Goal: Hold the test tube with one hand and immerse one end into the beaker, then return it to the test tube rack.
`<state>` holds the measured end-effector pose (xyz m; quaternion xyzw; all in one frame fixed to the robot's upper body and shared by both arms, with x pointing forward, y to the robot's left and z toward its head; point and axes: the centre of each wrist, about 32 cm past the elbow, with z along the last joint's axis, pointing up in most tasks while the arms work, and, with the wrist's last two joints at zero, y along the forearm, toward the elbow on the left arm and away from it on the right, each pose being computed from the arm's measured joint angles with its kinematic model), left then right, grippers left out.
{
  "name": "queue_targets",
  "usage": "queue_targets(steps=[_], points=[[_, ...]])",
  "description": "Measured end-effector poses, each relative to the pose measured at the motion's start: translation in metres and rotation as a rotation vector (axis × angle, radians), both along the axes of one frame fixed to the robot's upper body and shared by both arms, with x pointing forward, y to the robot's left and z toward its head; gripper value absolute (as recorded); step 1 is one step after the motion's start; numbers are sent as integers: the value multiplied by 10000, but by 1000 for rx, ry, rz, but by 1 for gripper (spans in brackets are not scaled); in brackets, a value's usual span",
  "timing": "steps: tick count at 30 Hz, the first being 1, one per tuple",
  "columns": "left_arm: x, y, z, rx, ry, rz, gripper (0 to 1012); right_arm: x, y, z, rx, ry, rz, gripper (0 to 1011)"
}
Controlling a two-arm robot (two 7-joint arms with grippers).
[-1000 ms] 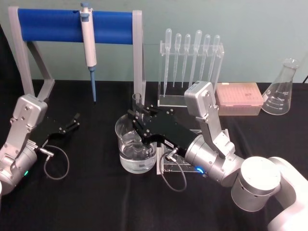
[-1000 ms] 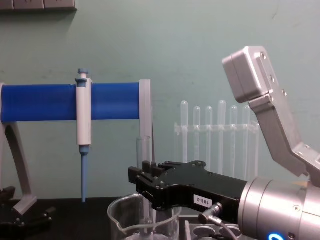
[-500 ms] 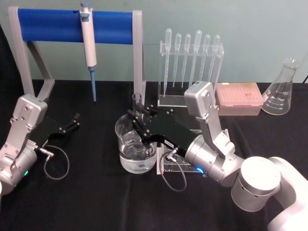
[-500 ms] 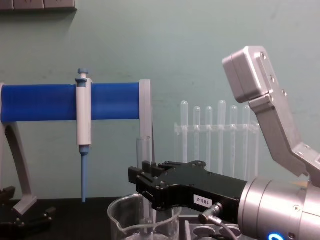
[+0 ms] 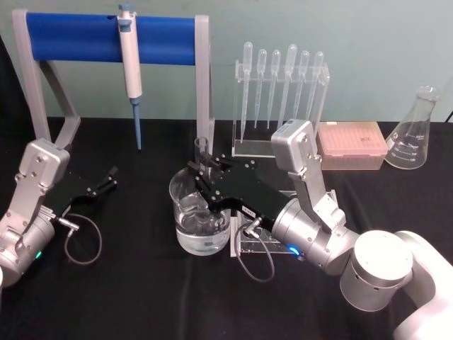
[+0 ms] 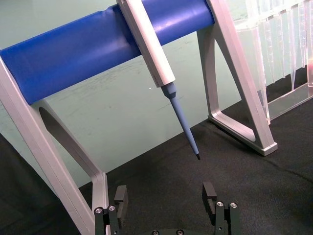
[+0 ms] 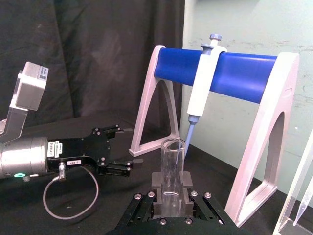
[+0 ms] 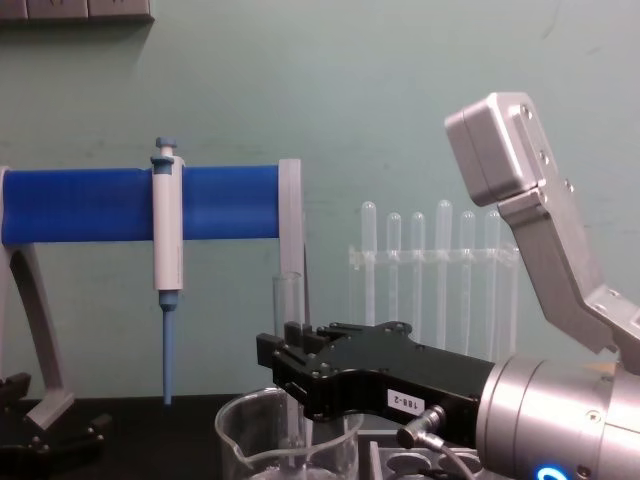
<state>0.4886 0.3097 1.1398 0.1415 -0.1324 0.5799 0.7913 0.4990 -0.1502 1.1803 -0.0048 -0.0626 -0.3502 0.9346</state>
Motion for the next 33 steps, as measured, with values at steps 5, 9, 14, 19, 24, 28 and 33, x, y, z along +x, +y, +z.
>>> queue_targets(steps=[5,9,14,19,24,28,33], points=[[0,0,0,0,0,0,1000,0,0,0,0,0,0,231],[0,0,0,0,0,0,1000,0,0,0,0,0,0,231],[0,0,0,0,0,0,1000,0,0,0,0,0,0,231],[0,0,0,0,0,0,1000,0,0,0,0,0,0,231],[0,0,0,0,0,0,1000,0,0,0,0,0,0,231],[0,0,0,0,0,0,1000,0,0,0,0,0,0,231],[0,0,0,0,0,0,1000,0,0,0,0,0,0,231]])
